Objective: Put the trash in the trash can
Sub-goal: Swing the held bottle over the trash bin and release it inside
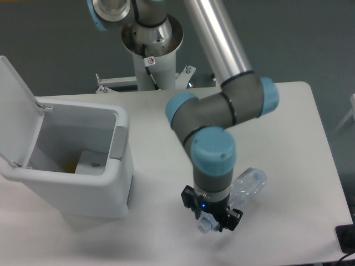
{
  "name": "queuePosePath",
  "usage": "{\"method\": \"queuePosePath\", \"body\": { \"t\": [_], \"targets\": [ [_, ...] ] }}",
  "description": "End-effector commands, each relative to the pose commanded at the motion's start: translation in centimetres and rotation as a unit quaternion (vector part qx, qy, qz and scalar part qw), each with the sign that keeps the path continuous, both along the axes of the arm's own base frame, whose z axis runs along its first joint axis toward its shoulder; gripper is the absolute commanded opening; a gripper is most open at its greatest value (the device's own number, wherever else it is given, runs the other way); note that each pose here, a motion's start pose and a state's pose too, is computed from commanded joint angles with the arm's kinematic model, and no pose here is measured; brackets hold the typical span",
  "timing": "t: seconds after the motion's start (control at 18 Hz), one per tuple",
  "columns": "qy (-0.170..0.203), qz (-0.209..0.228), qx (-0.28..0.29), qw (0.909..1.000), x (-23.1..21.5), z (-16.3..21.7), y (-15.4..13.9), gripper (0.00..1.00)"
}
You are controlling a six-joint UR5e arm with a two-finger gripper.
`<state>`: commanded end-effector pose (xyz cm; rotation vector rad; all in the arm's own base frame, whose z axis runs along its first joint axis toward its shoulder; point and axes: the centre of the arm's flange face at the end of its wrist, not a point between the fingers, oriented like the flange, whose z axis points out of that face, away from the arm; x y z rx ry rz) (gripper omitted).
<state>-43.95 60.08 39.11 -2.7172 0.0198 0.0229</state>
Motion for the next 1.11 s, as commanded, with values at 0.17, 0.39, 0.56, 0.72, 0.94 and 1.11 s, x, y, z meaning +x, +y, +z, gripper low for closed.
{"method": "queuePosePath", "body": {
  "t": [0.17,0.39,0.56,0.72,0.94,1.11],
  "targets": [
    [-0.032,0.011,0.084,0.9959,-0.2,5.7,-1.4,0.46],
    [-0.099,0.001,0.210,0.9727,0.3,12.7,-3.3,0.46],
    [-0.134,-0.030,0.286,0.9483,0.5,15.9,-4.4,0.46],
    [-0.130,-0.047,0.312,0.9399,2.2,18.7,-4.8,0.46],
    [-0.178,-0.075,0.364,0.9112,5.8,23.0,-5.7,0.47],
    [-0.200,-0.095,0.371,0.9018,9.4,24.0,-5.7,0.47]
  ]
}}
